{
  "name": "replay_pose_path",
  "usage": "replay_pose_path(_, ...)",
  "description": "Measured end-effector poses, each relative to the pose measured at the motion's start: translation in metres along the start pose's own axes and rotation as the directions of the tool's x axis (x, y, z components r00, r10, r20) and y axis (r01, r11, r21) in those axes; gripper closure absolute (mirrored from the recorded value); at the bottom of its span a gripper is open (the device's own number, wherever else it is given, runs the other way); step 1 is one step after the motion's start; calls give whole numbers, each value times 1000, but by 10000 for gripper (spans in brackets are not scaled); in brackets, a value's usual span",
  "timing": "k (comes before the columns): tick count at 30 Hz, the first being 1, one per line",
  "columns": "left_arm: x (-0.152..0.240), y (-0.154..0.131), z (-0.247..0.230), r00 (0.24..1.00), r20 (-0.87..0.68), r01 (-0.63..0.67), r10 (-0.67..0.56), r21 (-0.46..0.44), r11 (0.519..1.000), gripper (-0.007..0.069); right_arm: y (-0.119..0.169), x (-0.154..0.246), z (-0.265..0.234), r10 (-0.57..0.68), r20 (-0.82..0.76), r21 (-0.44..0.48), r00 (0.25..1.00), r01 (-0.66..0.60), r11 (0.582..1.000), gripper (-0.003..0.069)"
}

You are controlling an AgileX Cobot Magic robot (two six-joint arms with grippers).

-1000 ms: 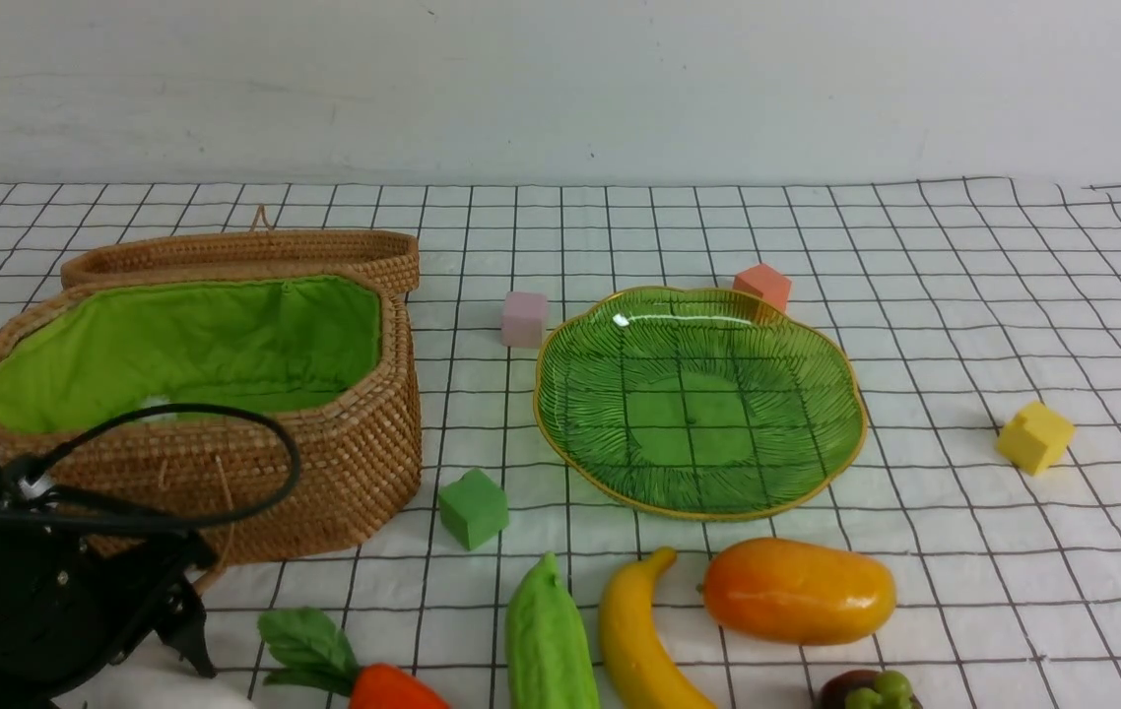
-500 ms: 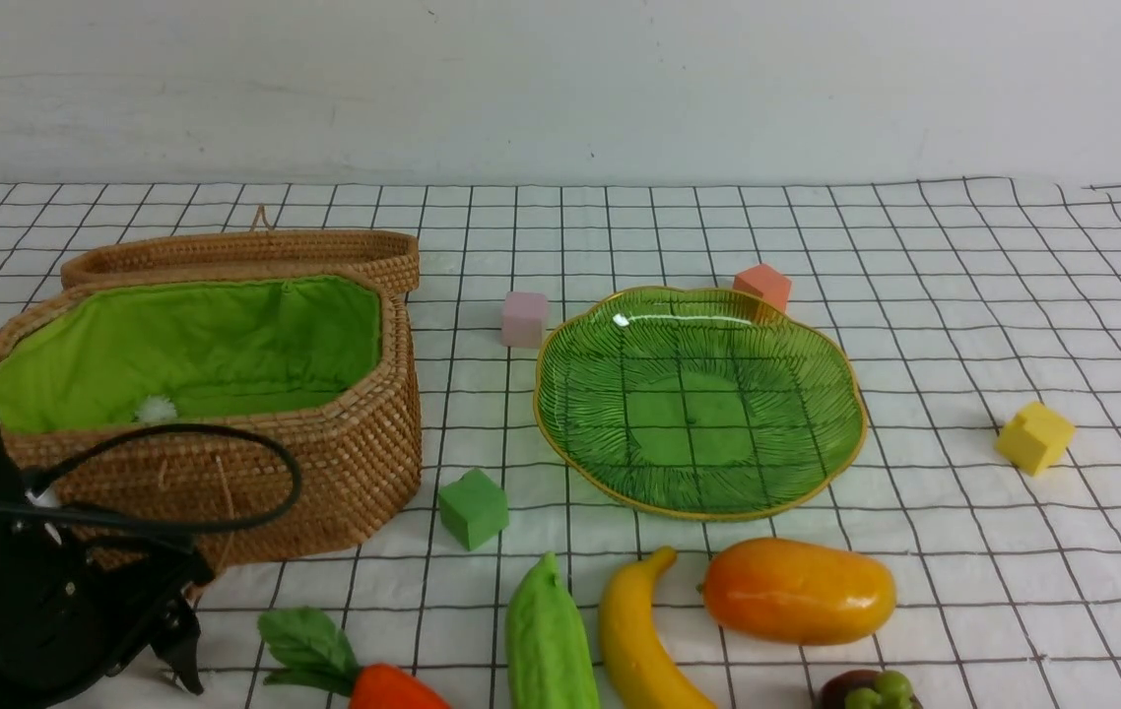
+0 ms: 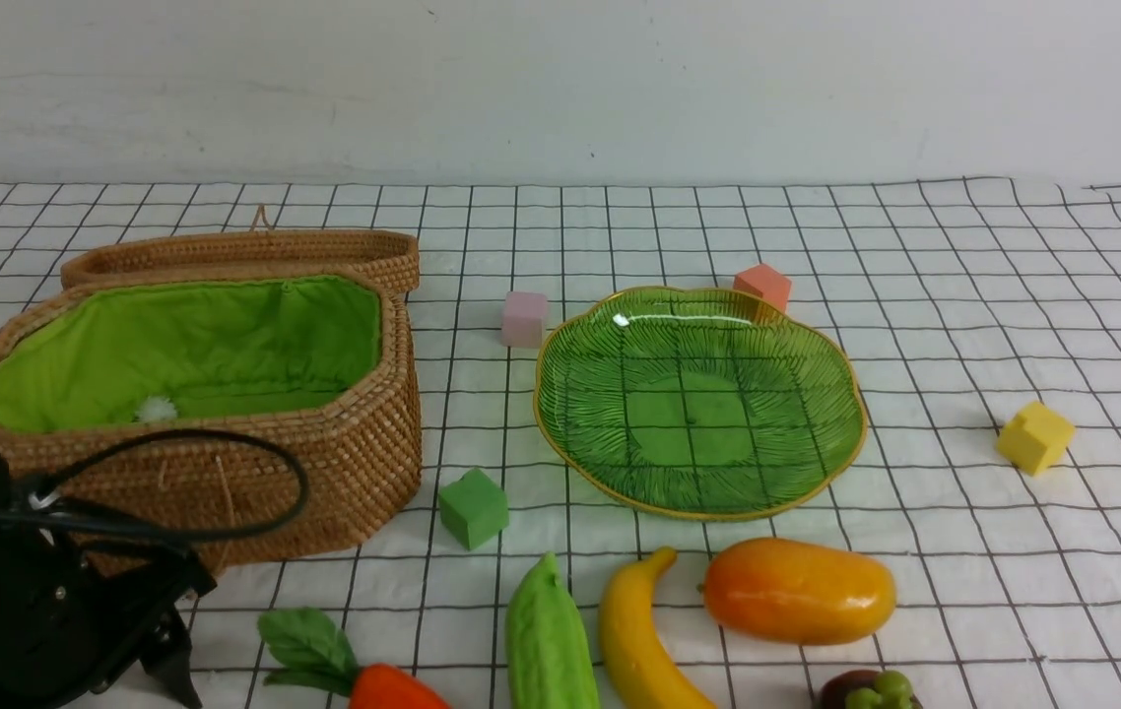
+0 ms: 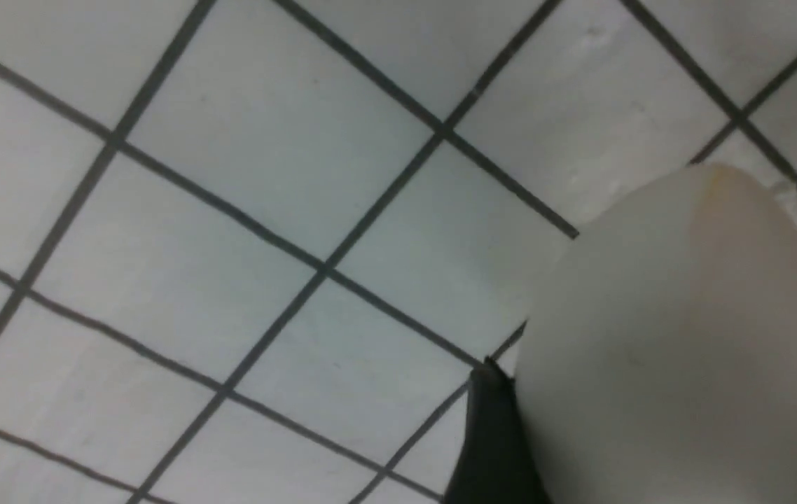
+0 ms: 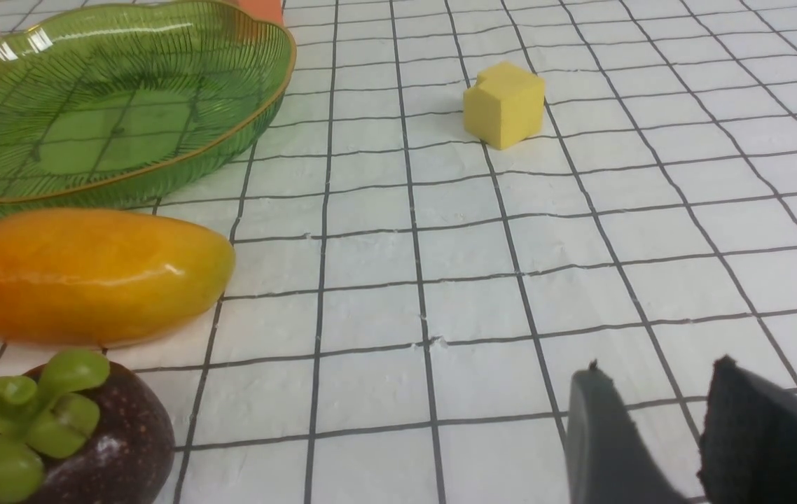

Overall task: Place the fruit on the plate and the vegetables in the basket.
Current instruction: Take a daikon with your left arm and place it on the basket on the left.

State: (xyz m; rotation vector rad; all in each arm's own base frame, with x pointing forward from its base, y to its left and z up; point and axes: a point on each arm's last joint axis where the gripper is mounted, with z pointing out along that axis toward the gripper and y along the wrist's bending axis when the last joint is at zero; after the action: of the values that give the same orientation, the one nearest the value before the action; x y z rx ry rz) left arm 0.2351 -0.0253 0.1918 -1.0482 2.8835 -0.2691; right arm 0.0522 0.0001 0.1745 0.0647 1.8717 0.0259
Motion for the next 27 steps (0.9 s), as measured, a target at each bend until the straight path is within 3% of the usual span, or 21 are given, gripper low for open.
replay_pose_path(9, 15, -1, -76, 989, 146, 3, -28, 166, 986, 148, 0, 0, 0, 0, 0, 0, 1000, 0, 1000, 420)
replay_pose_path(17, -14, -31, -152, 897, 374, 75, -235, 396, 915, 148, 0, 0, 0, 0, 0, 0, 1000, 0, 1000, 420)
replay_pose_path(20, -32, -44, -155, 858, 378, 159, -347, 446, 881, 148, 0, 0, 0, 0, 0, 0, 1000, 0, 1000, 420)
replay_pose_path(27, -73, -72, -123, 813, 296, 359, -501, 422, 833, 148, 0, 0, 0, 0, 0, 0, 1000, 0, 1000, 420)
